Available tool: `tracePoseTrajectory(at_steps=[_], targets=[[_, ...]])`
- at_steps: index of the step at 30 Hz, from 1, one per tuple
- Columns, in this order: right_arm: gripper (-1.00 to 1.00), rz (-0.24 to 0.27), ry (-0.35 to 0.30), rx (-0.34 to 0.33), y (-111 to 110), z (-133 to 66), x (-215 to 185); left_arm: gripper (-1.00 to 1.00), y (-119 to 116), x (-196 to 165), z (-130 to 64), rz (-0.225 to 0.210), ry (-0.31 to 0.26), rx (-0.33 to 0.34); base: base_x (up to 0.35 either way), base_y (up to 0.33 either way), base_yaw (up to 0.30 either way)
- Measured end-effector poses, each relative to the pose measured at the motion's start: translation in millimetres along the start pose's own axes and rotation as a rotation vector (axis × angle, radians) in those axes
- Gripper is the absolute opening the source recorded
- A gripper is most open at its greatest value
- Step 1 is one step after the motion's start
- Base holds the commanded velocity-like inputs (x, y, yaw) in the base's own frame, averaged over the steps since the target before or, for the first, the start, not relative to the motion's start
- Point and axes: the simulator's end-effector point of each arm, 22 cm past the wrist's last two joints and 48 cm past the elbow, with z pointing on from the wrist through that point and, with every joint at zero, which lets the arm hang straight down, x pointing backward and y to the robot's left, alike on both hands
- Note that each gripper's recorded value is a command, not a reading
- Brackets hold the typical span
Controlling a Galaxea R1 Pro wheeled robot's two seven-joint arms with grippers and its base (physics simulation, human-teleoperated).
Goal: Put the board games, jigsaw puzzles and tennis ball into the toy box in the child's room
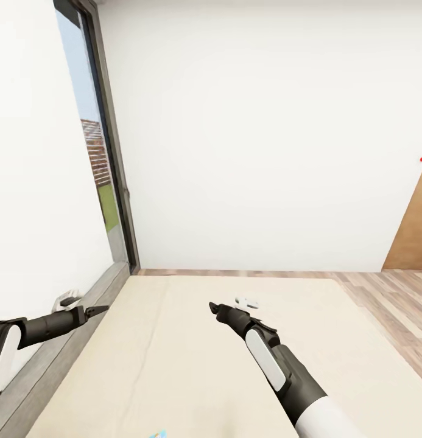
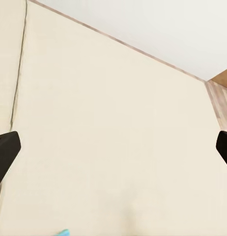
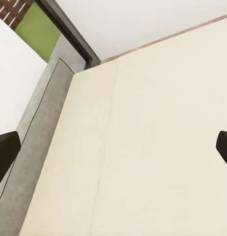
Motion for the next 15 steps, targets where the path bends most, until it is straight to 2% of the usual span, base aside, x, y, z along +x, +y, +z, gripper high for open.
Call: tracePoseTrajectory(at_steps=[15], targets=[[1.0, 0.0, 0.0, 0.0, 0.2, -0.1, -0.2, 1.0, -0.3, 0.3, 0.3, 0.0, 0.0, 0.001, 0.0, 0.058, 0.0]])
